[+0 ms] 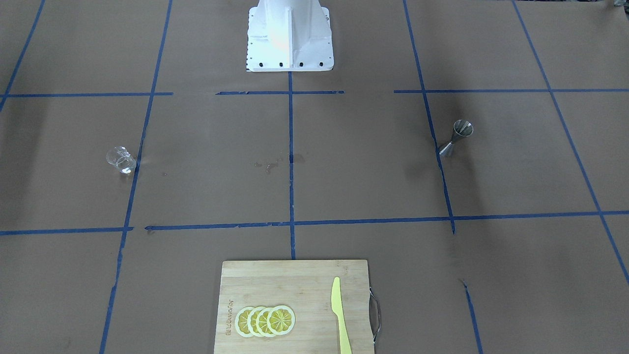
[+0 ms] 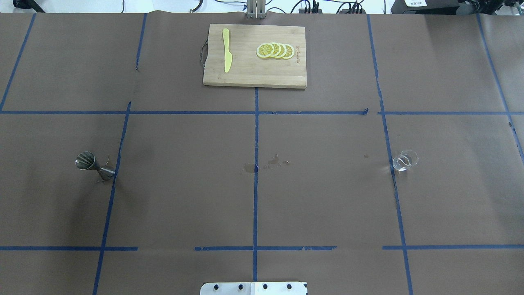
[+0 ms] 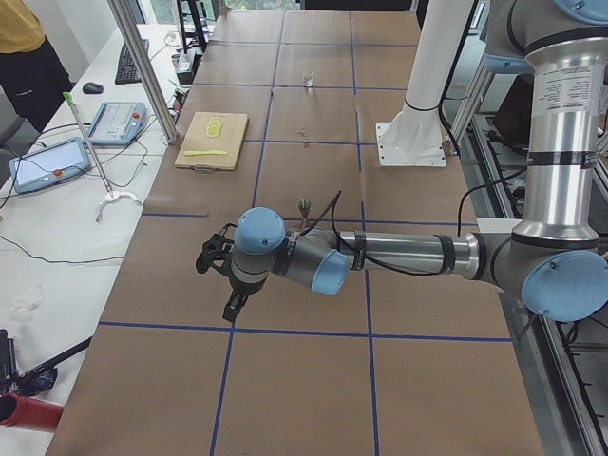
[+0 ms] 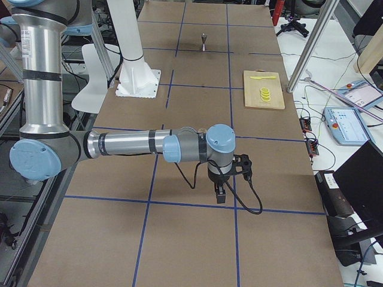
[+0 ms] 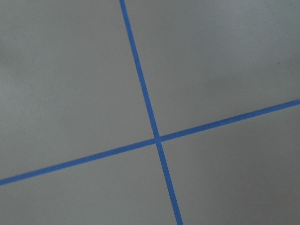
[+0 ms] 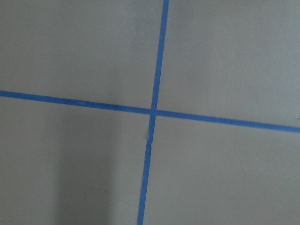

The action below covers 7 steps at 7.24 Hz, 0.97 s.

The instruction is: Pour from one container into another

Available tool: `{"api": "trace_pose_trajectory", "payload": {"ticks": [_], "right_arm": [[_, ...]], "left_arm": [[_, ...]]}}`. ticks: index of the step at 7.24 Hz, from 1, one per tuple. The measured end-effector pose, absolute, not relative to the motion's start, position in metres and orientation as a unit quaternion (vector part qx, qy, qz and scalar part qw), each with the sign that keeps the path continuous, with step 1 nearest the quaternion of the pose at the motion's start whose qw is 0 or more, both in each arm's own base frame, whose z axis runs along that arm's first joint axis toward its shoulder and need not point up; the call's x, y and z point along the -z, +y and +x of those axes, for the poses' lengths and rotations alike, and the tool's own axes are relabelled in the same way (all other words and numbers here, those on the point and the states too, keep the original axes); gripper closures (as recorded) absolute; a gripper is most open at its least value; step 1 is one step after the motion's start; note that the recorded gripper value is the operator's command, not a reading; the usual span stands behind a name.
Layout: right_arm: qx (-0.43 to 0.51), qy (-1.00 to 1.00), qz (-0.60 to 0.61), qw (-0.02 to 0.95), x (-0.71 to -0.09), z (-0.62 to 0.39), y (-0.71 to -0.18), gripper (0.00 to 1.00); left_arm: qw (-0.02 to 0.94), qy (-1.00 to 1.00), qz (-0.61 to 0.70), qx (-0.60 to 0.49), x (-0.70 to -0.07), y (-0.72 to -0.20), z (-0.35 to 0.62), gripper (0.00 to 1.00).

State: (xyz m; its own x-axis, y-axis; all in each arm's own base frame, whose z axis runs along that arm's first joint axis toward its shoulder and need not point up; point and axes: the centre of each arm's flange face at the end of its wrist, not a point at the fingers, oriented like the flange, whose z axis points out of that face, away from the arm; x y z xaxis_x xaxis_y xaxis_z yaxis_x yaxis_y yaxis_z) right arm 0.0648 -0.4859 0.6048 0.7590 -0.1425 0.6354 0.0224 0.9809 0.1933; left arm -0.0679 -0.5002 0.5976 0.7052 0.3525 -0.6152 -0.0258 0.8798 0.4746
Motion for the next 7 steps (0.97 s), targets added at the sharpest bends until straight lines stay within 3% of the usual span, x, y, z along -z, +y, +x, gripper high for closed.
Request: {"api": "trace_pose_trajectory", "payload": {"ticks": [7], "right_arm": [[0.080,-0.362,0.140,0.918,-0.591,0.052,-0.491,0.00]], "left_arm": [[0.841,0.353,0.371,-0.176,-0.562,-0.496,-0.054,0.00]]}}
